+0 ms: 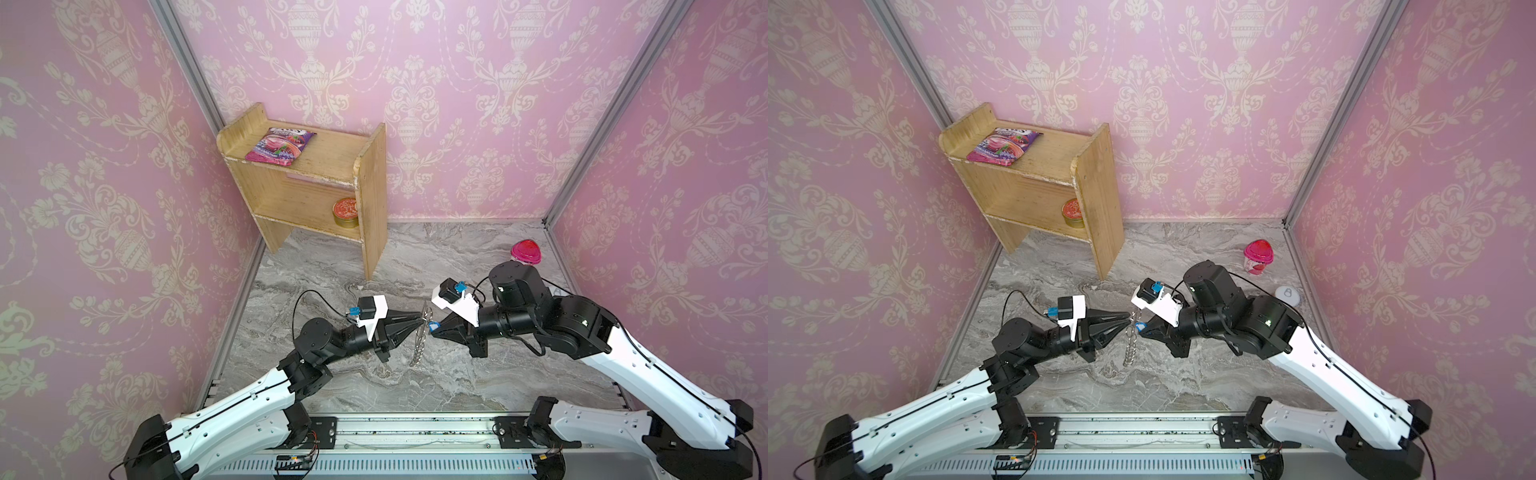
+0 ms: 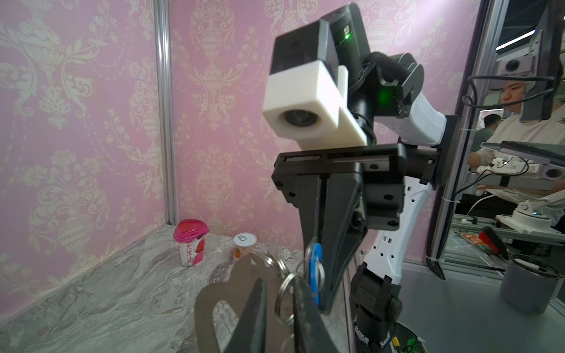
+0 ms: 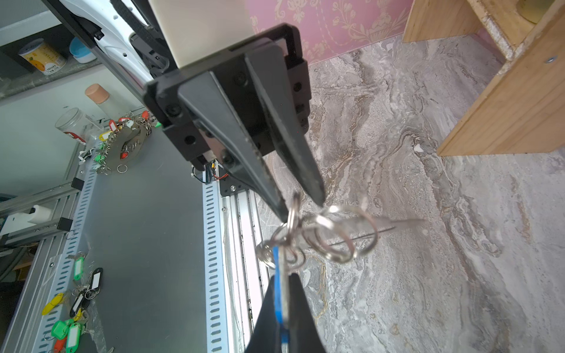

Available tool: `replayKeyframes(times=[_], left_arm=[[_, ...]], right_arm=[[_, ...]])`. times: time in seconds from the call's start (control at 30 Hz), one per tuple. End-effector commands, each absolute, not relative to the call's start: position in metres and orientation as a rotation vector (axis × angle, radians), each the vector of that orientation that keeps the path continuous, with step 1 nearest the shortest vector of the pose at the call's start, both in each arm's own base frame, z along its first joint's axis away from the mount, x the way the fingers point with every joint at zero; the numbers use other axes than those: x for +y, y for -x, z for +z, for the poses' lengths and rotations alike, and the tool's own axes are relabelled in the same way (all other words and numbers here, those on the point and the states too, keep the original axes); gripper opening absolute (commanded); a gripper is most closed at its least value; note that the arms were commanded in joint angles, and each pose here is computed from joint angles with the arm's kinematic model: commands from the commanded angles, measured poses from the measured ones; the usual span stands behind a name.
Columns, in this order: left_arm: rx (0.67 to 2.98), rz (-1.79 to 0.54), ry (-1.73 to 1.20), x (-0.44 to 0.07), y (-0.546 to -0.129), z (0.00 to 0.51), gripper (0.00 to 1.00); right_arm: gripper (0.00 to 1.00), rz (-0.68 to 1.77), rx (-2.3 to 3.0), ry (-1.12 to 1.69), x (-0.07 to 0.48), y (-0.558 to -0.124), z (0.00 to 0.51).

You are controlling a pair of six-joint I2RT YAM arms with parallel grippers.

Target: Put the keys on the keyring

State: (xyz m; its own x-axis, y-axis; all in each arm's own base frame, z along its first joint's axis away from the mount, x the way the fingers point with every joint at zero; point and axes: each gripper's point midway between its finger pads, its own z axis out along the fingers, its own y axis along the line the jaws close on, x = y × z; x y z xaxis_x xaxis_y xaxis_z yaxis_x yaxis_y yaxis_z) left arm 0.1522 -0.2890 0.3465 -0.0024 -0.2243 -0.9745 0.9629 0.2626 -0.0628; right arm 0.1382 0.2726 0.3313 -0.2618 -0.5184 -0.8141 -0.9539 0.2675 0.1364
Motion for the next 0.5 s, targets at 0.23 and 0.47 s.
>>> replayKeyframes(times=[0.23, 0.47], left_arm=[[1.257, -1.014, -0.777, -0.274, -0.166, 0.335, 0.75], [1.300, -0.970, -0.771, -0.264, -0.165, 0.327, 0.81]], right_arm=[[0.00, 0.663, 1.956, 1.394, 0.251, -0.143, 0.334], [0.00, 0.531, 2.076, 1.404, 0.244, -0.155, 0.318]])
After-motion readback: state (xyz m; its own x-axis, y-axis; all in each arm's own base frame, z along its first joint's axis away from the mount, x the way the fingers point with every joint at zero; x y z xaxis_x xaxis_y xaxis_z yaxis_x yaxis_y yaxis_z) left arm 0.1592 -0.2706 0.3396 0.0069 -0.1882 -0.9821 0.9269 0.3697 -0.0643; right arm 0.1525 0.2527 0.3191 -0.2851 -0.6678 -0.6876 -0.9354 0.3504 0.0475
